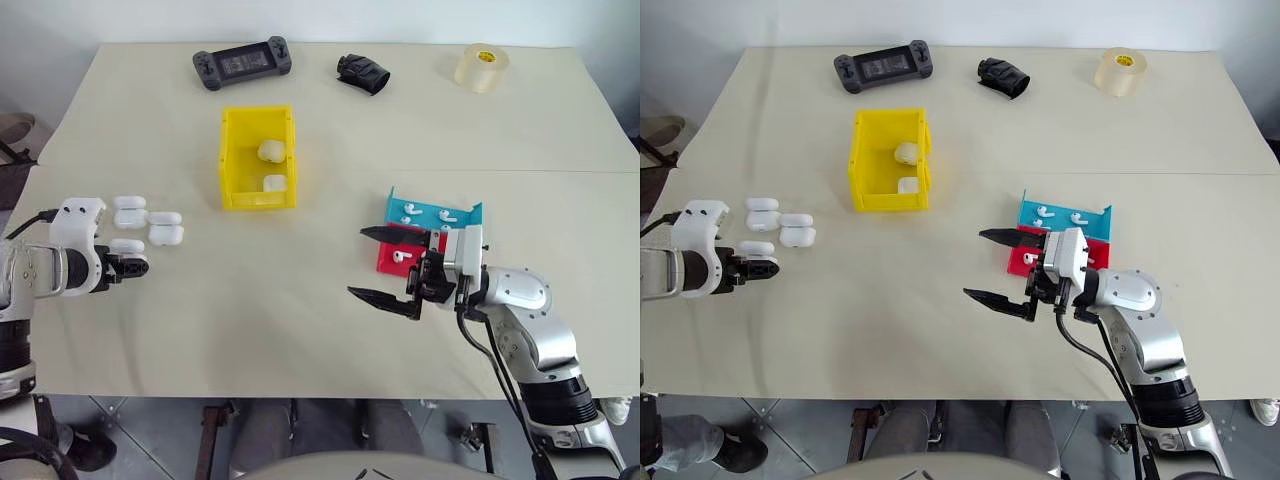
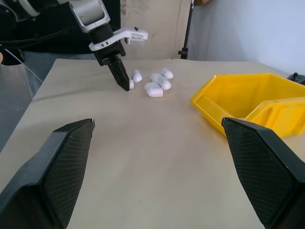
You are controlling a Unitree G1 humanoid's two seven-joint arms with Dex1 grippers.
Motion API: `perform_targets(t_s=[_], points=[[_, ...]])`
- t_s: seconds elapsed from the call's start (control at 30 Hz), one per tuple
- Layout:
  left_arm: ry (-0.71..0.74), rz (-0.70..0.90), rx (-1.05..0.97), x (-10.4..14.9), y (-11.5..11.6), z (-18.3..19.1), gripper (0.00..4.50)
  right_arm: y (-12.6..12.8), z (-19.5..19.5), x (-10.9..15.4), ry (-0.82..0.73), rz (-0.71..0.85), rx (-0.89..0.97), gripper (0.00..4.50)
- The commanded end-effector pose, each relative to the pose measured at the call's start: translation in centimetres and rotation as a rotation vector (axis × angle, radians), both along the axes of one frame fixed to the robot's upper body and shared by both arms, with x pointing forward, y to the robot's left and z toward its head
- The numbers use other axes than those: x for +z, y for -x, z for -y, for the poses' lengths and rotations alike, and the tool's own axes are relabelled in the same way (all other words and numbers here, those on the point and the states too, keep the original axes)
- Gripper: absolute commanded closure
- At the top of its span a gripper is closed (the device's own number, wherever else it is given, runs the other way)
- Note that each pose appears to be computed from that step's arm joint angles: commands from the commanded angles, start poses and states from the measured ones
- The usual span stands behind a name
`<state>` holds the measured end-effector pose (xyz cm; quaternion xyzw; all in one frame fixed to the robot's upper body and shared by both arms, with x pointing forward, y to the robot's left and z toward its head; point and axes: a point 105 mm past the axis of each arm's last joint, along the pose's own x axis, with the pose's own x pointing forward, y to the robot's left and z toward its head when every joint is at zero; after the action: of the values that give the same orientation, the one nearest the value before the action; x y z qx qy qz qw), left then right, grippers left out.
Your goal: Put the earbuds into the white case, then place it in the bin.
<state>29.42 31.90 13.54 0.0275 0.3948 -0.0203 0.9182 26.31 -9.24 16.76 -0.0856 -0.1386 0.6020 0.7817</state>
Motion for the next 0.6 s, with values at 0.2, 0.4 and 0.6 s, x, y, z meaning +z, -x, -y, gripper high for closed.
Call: perform_targets(t_s=[0.2, 0.4, 0.6], points=[[0.208, 0.413, -0.648, 3.8, 5.3, 6.9, 1.72, 0.2, 2.0, 1.0, 0.018, 0.037, -0.047, 0.00], [0.337, 0.743, -0.979, 4.7, 7.1, 12.2, 1.72, -0.3, 5.0, 1.3, 0.073, 0.040, -0.135, 0.00], [0.424, 0.932, -1.217, 3.3, 6.8, 17.9, 1.72, 0.2, 9.3, 1.2, 0.146, 0.022, -0.274, 0.00]])
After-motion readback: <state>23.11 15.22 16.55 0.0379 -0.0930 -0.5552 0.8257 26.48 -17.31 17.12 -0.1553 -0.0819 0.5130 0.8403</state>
